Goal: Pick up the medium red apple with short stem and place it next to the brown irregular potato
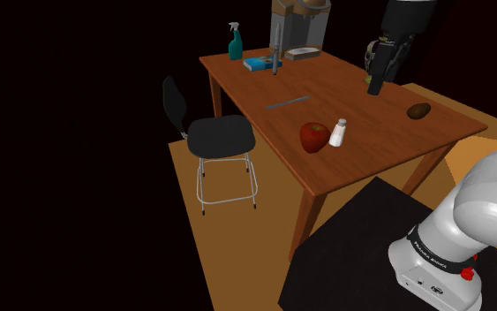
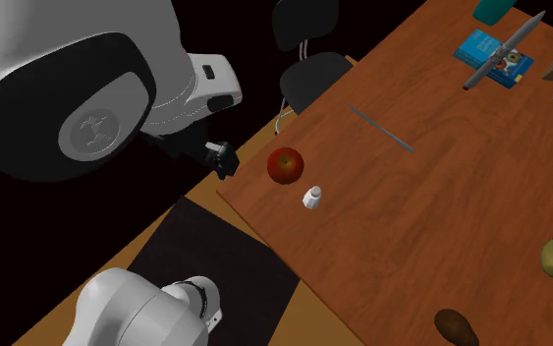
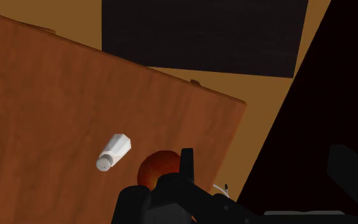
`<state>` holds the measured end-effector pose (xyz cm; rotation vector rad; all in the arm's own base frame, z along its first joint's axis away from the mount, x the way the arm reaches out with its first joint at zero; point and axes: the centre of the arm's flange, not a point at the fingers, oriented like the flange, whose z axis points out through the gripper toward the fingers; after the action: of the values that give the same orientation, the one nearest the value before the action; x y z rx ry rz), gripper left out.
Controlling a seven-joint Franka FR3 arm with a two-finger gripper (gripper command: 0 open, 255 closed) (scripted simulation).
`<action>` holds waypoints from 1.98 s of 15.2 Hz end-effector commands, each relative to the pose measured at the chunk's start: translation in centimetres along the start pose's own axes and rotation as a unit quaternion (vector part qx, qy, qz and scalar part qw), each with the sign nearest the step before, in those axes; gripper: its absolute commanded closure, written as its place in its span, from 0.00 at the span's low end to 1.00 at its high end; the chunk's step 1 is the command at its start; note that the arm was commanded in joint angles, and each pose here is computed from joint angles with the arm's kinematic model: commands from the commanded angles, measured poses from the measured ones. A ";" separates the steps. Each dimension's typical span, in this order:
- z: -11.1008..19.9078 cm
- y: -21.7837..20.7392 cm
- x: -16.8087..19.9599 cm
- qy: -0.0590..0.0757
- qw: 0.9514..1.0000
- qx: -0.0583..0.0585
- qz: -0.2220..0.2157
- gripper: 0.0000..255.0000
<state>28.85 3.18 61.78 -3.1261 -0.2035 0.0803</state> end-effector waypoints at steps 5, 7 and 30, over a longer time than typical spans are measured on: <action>3.2 2.9 3.2 0.002 1.000 0.012 -0.008 0.00; 4.9 4.3 4.9 0.003 1.000 0.017 -0.012 0.00; 21.2 13.0 17.4 0.011 0.997 0.060 -0.043 0.00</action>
<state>46.61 -7.47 40.06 -2.9929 -0.3189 0.0554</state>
